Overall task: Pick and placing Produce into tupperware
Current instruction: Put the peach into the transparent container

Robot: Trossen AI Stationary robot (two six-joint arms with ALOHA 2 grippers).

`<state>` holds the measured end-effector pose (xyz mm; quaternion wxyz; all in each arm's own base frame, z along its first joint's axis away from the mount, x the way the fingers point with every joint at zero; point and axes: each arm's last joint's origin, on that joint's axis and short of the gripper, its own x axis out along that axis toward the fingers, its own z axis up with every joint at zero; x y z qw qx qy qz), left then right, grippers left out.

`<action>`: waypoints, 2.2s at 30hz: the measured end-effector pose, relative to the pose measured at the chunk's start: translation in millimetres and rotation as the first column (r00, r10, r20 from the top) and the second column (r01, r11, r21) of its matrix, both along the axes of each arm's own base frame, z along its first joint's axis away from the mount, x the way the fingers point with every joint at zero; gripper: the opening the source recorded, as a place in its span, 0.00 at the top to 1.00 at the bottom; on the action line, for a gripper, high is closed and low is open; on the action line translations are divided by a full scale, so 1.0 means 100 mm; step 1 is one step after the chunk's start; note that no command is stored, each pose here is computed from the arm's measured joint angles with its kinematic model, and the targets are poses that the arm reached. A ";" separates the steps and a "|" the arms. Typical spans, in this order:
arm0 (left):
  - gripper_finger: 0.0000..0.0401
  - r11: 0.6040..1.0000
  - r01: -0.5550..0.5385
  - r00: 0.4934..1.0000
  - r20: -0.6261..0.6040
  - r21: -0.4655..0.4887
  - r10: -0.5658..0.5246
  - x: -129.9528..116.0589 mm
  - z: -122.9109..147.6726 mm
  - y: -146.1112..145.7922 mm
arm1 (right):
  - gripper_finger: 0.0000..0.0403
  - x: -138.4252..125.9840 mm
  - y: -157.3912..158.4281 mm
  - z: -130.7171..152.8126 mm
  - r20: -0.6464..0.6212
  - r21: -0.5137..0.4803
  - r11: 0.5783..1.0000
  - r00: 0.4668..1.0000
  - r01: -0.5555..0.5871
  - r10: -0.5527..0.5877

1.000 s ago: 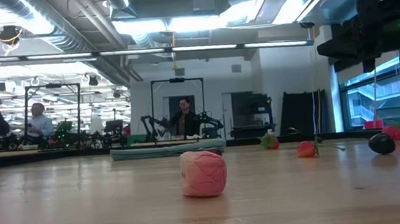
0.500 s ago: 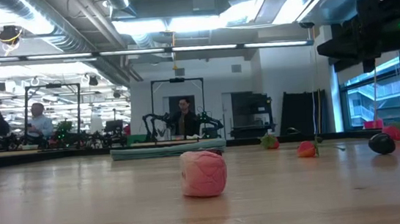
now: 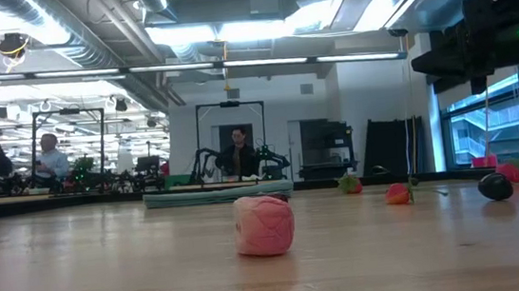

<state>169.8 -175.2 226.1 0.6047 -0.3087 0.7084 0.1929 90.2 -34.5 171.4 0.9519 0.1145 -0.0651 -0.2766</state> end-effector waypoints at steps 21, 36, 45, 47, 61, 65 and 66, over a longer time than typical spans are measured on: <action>0.28 0.935 0.207 0.662 0.663 0.286 -0.350 0.86 0.73 0.22 | 0.85 0.00 0.00 0.00 -0.004 -0.005 1.000 1.000 0.000 0.000; 0.29 0.838 0.324 0.504 0.670 0.438 -0.545 1.78 -0.21 -0.02 | 0.85 0.00 0.00 0.00 0.006 0.009 1.000 1.000 -0.001 0.001; 0.29 0.845 0.314 0.574 0.623 0.433 -0.532 1.89 -0.65 -0.09 | 0.85 0.00 0.00 0.00 0.008 0.013 1.000 1.000 0.000 0.000; 0.29 0.849 0.310 0.581 0.621 0.428 -0.525 1.90 -0.74 -0.13 | 0.85 0.00 0.00 0.00 0.009 0.014 1.000 1.000 -0.001 0.001; 0.36 0.831 0.280 0.579 0.606 0.481 -0.546 1.89 -0.87 -0.24 | 0.85 0.00 0.00 0.00 0.009 0.015 1.000 1.000 -0.001 0.001; 0.41 0.832 0.282 0.578 0.607 0.478 -0.545 1.89 -0.87 -0.24 | 0.85 0.00 0.00 0.00 0.010 0.015 1.000 1.000 -0.001 0.001; 0.42 0.832 0.282 0.578 0.607 0.478 -0.545 1.89 -0.87 -0.24 | 0.85 0.00 0.00 0.00 0.010 0.015 1.000 1.000 -0.001 0.001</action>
